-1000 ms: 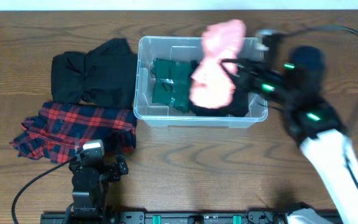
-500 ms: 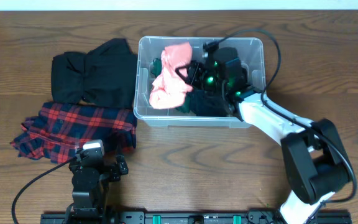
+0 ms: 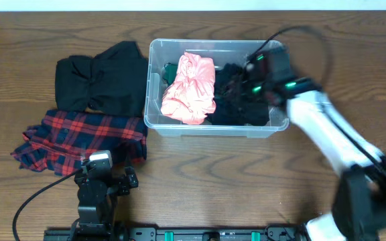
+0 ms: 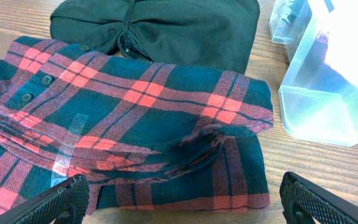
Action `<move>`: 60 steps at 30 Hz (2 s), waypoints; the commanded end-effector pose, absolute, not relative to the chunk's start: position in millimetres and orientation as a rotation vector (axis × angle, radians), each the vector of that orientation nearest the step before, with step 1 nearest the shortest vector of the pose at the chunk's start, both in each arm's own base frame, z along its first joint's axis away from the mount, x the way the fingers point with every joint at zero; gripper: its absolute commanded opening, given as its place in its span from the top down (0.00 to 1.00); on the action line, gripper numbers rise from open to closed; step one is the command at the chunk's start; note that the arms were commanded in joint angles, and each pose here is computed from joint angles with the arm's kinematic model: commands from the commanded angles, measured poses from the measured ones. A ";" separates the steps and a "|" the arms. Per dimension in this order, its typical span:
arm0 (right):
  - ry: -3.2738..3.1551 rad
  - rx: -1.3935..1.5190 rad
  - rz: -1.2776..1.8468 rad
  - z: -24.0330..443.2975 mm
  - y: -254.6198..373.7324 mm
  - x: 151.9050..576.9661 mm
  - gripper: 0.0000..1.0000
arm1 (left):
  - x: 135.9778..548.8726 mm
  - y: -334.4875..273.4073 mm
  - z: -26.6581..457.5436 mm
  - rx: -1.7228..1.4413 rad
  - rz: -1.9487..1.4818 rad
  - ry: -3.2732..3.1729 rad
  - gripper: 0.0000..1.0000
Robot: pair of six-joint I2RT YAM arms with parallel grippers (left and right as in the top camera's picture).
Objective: Pack container
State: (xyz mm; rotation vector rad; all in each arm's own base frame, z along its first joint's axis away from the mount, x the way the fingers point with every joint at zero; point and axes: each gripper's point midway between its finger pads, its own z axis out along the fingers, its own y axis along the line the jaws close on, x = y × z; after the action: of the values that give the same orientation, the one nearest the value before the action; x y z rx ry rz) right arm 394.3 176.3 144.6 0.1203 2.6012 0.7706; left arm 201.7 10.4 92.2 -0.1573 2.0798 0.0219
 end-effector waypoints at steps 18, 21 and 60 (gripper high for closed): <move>2.241 0.802 0.181 301.9 -119.4 309.6 0.01 | 202.9 12.1 89.9 -0.151 0.037 2.075 0.02; 2.254 0.816 0.182 299.2 -119.7 306.3 0.01 | 205.4 12.2 94.3 -0.151 0.036 2.054 0.02; 2.270 0.825 0.186 296.2 -118.0 303.3 0.01 | 222.9 50.9 250.6 -0.484 0.276 2.545 0.02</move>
State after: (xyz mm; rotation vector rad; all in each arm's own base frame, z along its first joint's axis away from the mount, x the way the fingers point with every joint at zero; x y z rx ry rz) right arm 305.2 -116.3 292.1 0.8359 2.2794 0.1970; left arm 208.3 34.2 256.0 -0.3807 2.4862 0.1922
